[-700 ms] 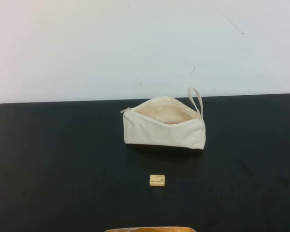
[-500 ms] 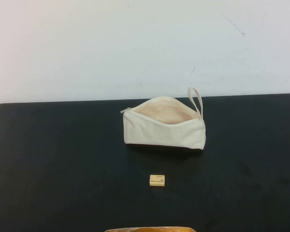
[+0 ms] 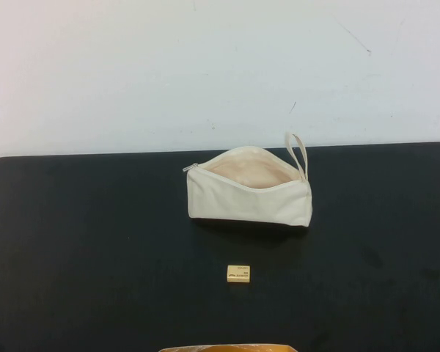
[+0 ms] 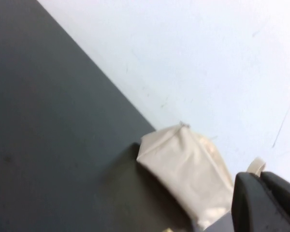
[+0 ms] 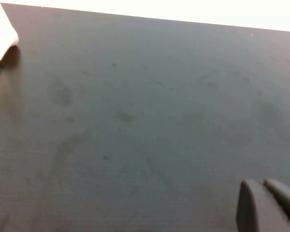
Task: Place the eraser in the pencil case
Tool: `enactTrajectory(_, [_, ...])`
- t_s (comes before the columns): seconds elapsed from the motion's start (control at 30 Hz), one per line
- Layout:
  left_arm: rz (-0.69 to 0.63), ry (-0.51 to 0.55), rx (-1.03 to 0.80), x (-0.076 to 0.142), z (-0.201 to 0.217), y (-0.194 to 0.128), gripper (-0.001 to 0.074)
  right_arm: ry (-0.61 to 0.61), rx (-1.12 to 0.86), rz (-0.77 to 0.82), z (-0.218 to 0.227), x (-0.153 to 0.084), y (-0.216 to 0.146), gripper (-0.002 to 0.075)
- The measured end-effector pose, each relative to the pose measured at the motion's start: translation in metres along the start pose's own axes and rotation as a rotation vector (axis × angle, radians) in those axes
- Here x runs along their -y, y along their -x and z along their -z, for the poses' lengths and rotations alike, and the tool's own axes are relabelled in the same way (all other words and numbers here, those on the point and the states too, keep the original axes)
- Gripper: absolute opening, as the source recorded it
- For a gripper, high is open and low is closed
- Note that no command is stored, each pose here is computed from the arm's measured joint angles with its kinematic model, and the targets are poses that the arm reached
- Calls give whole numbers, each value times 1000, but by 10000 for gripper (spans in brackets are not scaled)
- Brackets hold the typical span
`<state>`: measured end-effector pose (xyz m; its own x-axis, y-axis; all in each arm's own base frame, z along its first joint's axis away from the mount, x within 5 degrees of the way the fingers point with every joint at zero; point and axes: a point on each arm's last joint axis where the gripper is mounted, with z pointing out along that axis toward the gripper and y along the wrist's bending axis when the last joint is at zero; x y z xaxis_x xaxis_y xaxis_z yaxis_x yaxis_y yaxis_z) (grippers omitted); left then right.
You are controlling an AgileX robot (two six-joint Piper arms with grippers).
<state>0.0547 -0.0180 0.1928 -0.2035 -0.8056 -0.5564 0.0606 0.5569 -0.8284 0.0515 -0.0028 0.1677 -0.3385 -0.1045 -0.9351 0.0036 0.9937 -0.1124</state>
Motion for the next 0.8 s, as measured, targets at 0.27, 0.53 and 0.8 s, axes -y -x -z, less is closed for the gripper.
enactTrajectory(0.27, [0,-8,86,1,0,8,-1,0,0,0,0,0,0,-1])
enactTrajectory(0.53, [-332,-54,49,34,3,23,-1,0,0,0,0,0,0,-1])
enactTrajectory(0.8, [-799,40,-365,111,-47,72,-1,0,0,0,0,0,0,-1])
